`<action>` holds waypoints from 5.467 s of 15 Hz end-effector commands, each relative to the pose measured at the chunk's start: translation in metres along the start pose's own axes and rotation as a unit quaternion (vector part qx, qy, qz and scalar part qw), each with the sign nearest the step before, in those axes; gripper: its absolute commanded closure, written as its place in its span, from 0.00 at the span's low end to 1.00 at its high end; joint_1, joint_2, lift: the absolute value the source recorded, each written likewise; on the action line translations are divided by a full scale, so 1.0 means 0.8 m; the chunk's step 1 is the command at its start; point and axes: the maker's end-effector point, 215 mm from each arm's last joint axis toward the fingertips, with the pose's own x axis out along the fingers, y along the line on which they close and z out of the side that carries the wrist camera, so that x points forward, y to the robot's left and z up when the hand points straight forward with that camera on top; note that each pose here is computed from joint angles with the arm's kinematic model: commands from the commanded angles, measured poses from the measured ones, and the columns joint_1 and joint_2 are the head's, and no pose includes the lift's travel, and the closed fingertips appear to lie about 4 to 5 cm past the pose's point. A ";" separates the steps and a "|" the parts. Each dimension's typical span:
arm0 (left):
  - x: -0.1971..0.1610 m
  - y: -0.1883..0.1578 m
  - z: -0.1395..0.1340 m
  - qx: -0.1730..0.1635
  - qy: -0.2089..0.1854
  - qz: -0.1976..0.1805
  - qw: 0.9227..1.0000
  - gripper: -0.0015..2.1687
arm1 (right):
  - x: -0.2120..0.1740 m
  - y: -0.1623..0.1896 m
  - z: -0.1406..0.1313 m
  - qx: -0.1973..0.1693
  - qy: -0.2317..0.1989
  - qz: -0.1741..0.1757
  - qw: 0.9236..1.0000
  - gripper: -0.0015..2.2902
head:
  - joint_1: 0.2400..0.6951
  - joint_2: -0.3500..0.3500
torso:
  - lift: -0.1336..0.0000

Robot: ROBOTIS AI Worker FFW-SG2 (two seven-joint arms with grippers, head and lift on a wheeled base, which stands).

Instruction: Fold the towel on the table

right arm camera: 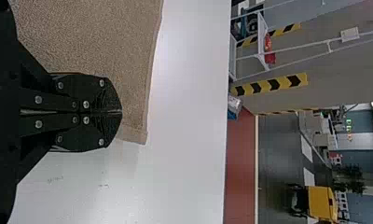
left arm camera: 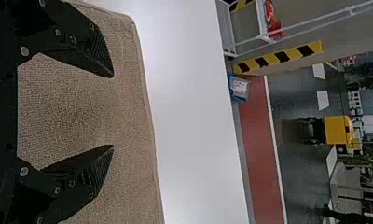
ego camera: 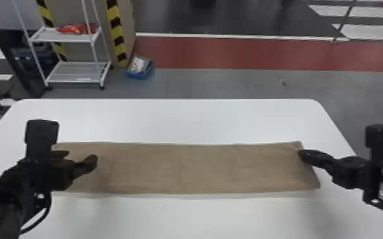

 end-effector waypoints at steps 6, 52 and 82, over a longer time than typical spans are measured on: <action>-0.069 0.054 0.034 -0.063 -0.084 0.011 0.994 0.03 | -0.071 -0.053 0.042 0.044 -0.128 -0.021 0.991 0.02 | 1.00 0.45 | 0.07; -0.043 0.021 0.037 -0.122 -0.176 0.040 0.976 0.04 | -0.124 -0.060 -0.007 0.128 -0.170 -0.070 0.975 0.05 | 1.00 0.33 | 0.07; -0.035 0.000 0.050 -0.124 -0.204 0.025 0.971 0.04 | -0.148 -0.066 -0.016 0.143 -0.182 -0.076 0.970 0.05 | 1.00 0.28 | 0.07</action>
